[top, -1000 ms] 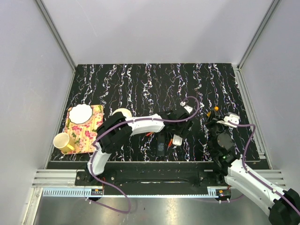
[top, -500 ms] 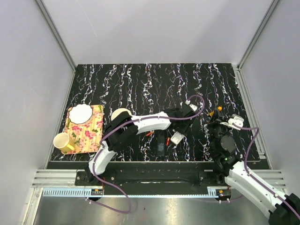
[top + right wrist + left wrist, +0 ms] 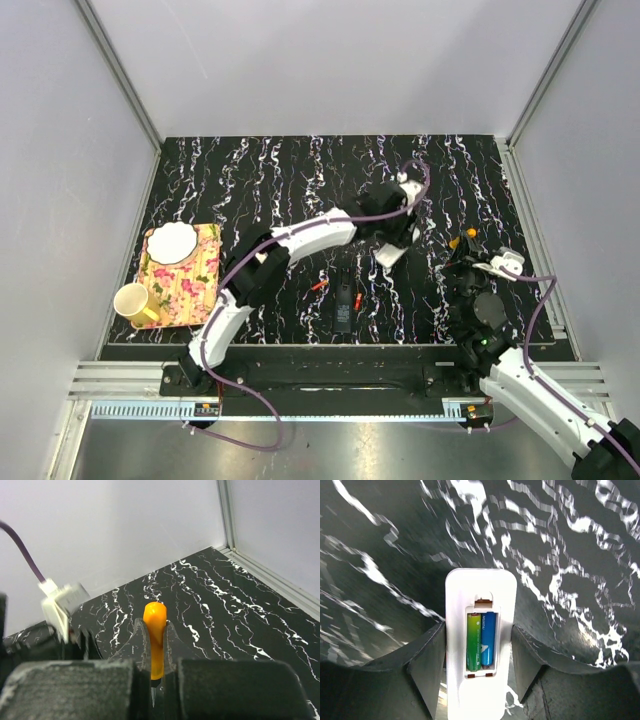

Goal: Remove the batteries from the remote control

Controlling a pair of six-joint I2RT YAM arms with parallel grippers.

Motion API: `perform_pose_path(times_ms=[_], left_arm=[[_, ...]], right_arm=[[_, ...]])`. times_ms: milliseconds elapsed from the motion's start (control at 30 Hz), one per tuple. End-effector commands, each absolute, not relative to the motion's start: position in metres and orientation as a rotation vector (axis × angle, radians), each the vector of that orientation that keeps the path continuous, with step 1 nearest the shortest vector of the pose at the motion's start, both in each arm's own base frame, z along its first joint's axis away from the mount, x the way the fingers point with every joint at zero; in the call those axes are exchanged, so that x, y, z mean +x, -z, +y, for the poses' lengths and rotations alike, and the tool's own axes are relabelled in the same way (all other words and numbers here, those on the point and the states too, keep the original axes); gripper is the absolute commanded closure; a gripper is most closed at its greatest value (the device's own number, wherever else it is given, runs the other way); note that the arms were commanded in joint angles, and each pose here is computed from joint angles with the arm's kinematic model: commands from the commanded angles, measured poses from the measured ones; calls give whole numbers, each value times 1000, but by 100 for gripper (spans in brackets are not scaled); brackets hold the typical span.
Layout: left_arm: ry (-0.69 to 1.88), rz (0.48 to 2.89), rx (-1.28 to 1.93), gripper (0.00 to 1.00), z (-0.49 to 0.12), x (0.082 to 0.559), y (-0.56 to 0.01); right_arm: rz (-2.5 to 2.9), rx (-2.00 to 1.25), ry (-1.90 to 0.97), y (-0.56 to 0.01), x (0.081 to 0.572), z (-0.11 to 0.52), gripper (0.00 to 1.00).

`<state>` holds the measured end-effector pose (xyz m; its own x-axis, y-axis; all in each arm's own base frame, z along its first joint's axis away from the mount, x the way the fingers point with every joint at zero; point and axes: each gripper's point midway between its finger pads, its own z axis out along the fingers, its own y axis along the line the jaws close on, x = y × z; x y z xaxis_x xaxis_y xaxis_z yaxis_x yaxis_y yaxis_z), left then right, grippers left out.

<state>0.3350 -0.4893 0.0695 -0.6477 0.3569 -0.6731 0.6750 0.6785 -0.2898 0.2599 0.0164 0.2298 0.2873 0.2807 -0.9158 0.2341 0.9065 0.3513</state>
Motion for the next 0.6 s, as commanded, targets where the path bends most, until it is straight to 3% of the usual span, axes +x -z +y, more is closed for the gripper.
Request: perform_pose_path(times_ms=[0, 167, 333, 567], left_arm=[[736, 2077, 947, 69, -491, 378, -131], [539, 1973, 1237, 71, -454, 386, -129], [344, 1969, 1446, 71, -413, 375, -89], [342, 2003, 1528, 67, -392, 353, -68]], right_arm=[[1293, 454, -89, -232, 264, 25, 100], [1317, 425, -128, -226, 267, 35, 100], [1334, 416, -178, -220, 270, 45, 100], [1349, 395, -222, -216, 272, 54, 100]])
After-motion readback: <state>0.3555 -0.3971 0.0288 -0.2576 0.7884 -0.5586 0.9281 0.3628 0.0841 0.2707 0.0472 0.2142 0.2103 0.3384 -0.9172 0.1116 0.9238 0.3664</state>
